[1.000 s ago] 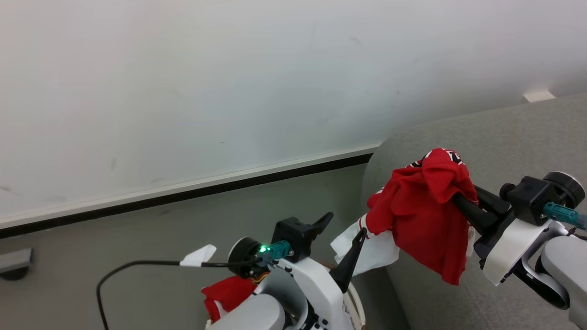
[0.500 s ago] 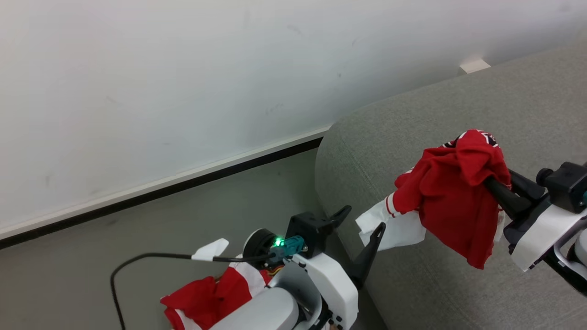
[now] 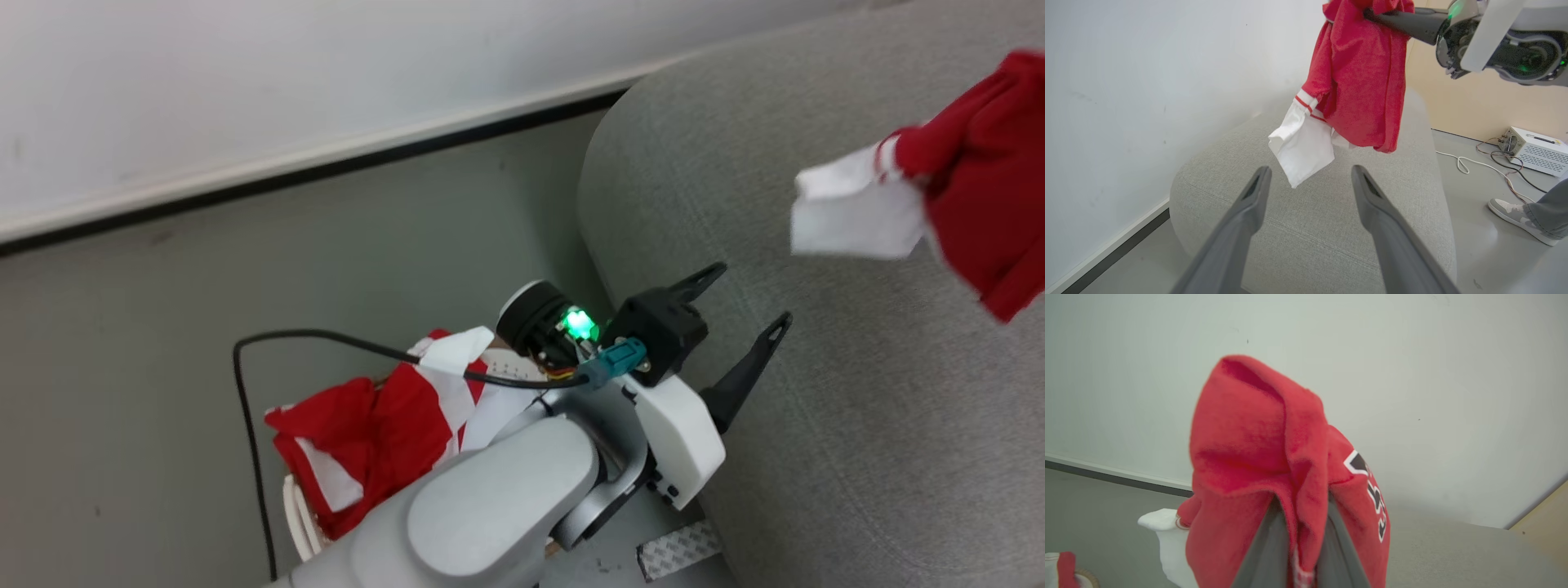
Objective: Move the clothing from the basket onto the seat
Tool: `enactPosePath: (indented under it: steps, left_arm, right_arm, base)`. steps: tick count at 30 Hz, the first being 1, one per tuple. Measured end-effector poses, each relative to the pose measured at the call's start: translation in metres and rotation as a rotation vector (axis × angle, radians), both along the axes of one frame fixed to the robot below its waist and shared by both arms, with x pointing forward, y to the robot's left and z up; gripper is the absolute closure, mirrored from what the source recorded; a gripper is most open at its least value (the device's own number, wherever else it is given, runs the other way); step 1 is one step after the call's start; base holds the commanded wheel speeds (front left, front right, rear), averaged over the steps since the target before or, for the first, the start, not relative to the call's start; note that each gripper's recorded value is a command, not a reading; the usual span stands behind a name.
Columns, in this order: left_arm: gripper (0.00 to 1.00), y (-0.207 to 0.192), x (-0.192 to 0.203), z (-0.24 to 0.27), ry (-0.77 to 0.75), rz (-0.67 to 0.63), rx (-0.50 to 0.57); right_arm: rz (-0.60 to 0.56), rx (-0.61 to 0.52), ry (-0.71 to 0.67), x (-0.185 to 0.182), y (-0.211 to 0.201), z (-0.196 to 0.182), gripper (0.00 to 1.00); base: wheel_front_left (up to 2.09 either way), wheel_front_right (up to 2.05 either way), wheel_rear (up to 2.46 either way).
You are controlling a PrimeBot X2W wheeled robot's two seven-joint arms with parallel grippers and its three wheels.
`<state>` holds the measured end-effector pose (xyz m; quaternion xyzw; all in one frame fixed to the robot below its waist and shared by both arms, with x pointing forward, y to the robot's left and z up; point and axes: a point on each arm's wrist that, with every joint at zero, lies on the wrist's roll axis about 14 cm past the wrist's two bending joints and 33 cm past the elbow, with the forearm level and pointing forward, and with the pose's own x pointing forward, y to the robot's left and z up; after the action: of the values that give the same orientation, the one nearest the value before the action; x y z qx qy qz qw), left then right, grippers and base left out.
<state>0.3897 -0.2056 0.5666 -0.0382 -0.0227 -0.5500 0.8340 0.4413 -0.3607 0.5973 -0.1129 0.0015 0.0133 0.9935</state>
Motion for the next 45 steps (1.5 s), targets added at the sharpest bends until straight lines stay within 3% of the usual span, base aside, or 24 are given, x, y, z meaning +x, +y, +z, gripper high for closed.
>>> enactPosePath:
  steps: [7, 11, 15, 20, 21, 22, 23, 24, 32, 45]
  left_arm:
    - [0.0, 0.007, 0.052, -0.041, 0.027, 0.029, 0.011]
    - [0.0, 0.016, 0.075, -0.064, 0.058, 0.073, -0.014]
    - [0.0, 0.03, 0.091, -0.093, 0.12, 0.13, -0.017]
    - [0.0, 0.049, 0.103, -0.134, 0.182, 0.201, 0.037]
    - [0.0, 0.053, 0.104, -0.14, 0.189, 0.213, 0.044]
    - [0.0, 0.054, 0.105, -0.143, 0.192, 0.221, 0.048]
    - [0.0, 0.055, 0.105, -0.143, 0.195, 0.225, 0.05]
    - [0.0, 0.055, 0.105, -0.143, 0.196, 0.229, 0.05]
    - [0.0, 0.064, 0.104, -0.13, 0.194, 0.286, 0.039]
    - [0.0, 0.137, 0.087, -0.096, 0.206, 0.53, 0.022]
  right_arm:
    - [-0.163, -0.055, -0.081, 0.071, -0.063, 0.027, 1.0]
    - [-0.292, -0.094, -0.078, 0.098, -0.105, 0.017, 1.0]
    - [-0.408, -0.066, -0.023, 0.115, -0.131, -0.027, 1.0]
    - [-0.454, 0.035, 0.094, 0.128, -0.119, -0.115, 1.0]
    - [-0.456, 0.051, 0.116, 0.127, -0.114, -0.129, 0.93]
    - [-0.461, 0.071, 0.135, 0.124, -0.11, -0.142, 0.72]
    - [-0.464, 0.085, 0.158, 0.119, -0.106, -0.153, 0.23]
    - [-0.465, 0.092, 0.18, 0.113, -0.102, -0.163, 0.0]
    - [-0.375, 0.107, 0.213, 0.08, -0.061, -0.173, 0.0]
    - [-0.162, 0.166, -0.039, 0.031, 0.027, -0.09, 0.0]
  base:
    - [0.0, 0.0, 0.0]
    - [0.0, 0.0, 0.0]
    - [0.0, 0.0, 0.0]
    - [0.0, 0.0, 0.0]
    - [0.0, 0.0, 0.0]
    - [0.0, 0.0, 0.0]
    - [0.0, 0.0, 0.0]
    - [0.0, 0.0, 0.0]
    - [0.0, 0.0, 0.0]
    - [0.0, 0.0, 0.0]
